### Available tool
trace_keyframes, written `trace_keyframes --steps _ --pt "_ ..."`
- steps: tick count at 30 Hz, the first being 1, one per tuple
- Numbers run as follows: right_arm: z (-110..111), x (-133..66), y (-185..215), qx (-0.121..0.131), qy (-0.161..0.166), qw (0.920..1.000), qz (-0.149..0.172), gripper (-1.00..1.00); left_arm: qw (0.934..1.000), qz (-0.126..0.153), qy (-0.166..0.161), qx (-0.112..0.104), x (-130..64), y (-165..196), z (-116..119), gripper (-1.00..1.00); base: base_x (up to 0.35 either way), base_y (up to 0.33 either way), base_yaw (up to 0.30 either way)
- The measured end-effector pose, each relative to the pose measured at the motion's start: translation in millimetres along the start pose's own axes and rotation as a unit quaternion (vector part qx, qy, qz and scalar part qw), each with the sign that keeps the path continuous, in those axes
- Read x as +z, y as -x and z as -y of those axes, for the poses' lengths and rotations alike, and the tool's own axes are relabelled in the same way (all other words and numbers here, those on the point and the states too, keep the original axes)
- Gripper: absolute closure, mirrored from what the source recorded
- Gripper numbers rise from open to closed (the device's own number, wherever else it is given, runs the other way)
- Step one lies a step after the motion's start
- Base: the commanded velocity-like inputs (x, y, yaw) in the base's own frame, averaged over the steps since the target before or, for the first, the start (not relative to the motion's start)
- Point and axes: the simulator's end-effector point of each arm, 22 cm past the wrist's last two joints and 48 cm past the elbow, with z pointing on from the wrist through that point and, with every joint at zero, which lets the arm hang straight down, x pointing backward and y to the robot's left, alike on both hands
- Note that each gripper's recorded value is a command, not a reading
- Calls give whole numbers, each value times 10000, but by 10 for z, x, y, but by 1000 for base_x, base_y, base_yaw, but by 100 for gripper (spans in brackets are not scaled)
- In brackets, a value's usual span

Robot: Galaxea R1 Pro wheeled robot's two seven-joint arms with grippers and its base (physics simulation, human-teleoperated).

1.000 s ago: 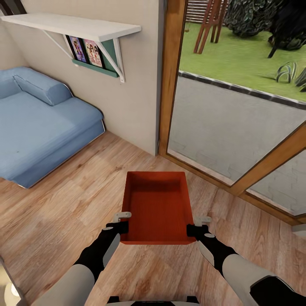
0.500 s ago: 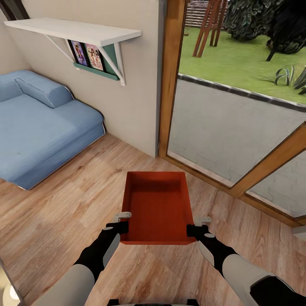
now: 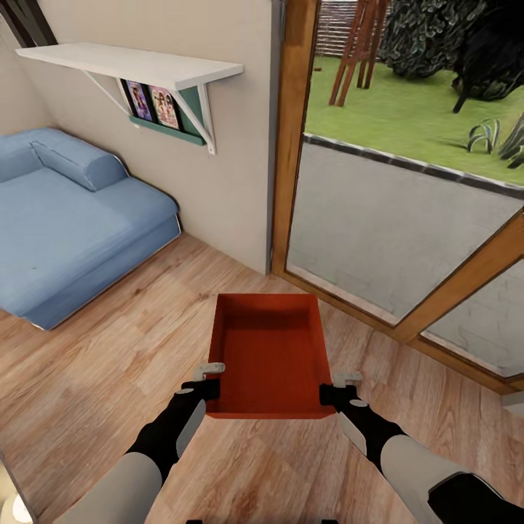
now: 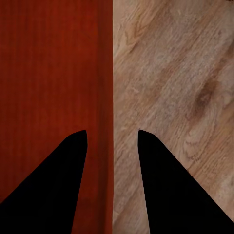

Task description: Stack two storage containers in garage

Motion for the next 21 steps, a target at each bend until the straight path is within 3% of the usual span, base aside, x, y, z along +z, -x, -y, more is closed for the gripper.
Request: trace_keyframes --steps 21 --pt "-5 -88 180 1 -2 9999 156 100 9999 156 -12 -10 -105 162 9 100 0 0 0"
